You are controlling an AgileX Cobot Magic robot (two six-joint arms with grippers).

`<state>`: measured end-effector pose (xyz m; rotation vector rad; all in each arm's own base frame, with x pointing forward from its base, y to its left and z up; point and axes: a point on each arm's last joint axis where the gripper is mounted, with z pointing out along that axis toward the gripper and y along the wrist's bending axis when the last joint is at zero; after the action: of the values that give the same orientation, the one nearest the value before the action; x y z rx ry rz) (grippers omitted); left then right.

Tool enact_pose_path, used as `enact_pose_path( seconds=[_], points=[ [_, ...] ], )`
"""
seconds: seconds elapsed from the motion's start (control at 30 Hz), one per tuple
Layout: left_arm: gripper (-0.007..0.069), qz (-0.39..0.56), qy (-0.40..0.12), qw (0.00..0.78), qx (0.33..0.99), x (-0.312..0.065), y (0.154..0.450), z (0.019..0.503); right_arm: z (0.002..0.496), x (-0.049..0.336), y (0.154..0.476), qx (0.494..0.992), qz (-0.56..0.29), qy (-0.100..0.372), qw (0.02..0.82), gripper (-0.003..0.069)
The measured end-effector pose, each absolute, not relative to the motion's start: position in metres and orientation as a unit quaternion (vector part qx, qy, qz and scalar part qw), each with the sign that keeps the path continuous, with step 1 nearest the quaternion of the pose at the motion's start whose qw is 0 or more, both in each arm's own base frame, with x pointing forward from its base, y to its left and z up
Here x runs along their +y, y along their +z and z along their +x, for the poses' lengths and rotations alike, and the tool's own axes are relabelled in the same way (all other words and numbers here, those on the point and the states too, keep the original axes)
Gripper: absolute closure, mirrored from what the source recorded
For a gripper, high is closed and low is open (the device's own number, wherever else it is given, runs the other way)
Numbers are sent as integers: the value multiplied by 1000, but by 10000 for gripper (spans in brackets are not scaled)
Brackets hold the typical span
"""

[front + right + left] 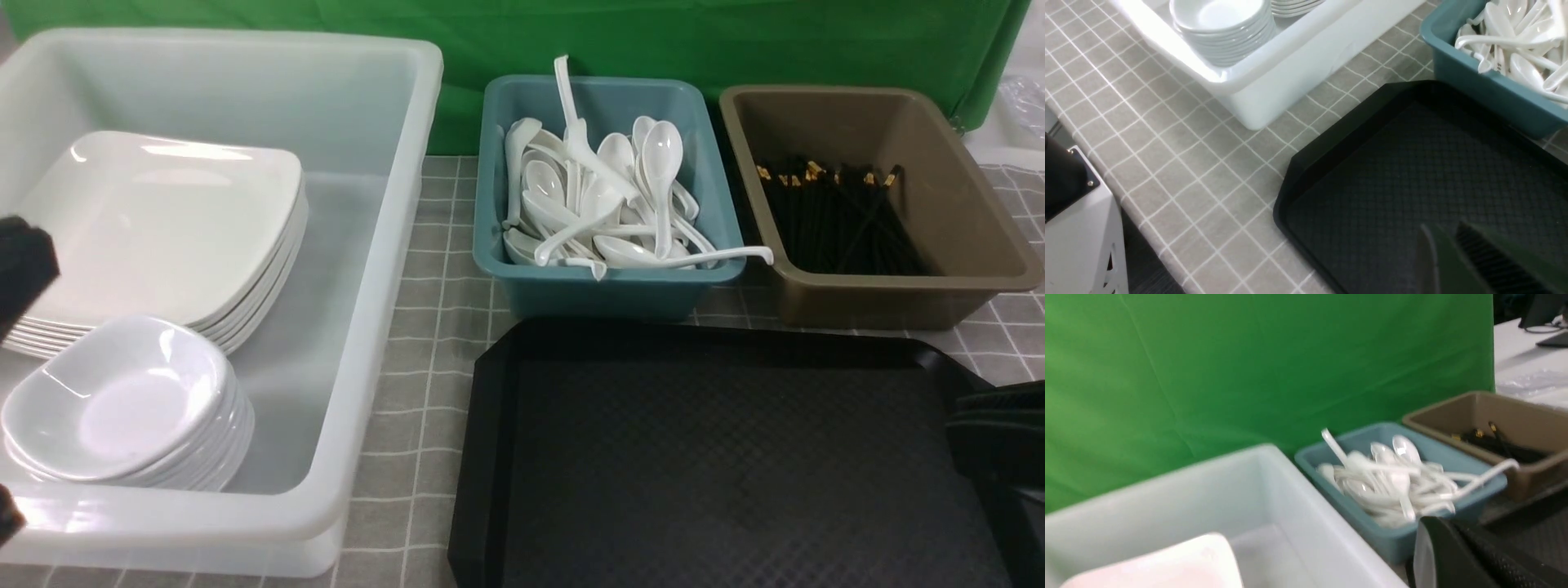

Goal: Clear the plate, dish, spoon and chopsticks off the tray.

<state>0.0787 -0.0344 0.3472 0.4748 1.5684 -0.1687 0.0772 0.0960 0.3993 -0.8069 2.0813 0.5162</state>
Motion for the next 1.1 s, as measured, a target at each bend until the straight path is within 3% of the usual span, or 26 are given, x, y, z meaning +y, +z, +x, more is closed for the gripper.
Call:
enact_pose_path(
  seconds=[0.33, 0.5, 0.6, 0.7, 0.83, 1.1],
  points=[
    [612, 233, -50, 648, 723, -34, 320, 84, 85, 89, 400, 843, -277, 199, 417, 530],
    [612, 241, -40, 641, 728, -34, 314, 85, 93, 62, 390, 850, -205, 174, 453, 620],
    [612, 241, -40, 640, 729, -34, 314, 85, 86, 46, 362, 829, -217, 138, 498, 641],
    [612, 241, -41, 640, 729, -34, 314, 85, 77, 28, 316, 800, -170, 72, 571, 641],
    [612, 240, -42, 639, 729, -34, 314, 85, 64, 16, 262, 789, -110, 19, 604, 641],
    [612, 239, -42, 640, 729, -34, 314, 85, 60, 7, 193, 769, -63, -12, 636, 641]
  ],
)
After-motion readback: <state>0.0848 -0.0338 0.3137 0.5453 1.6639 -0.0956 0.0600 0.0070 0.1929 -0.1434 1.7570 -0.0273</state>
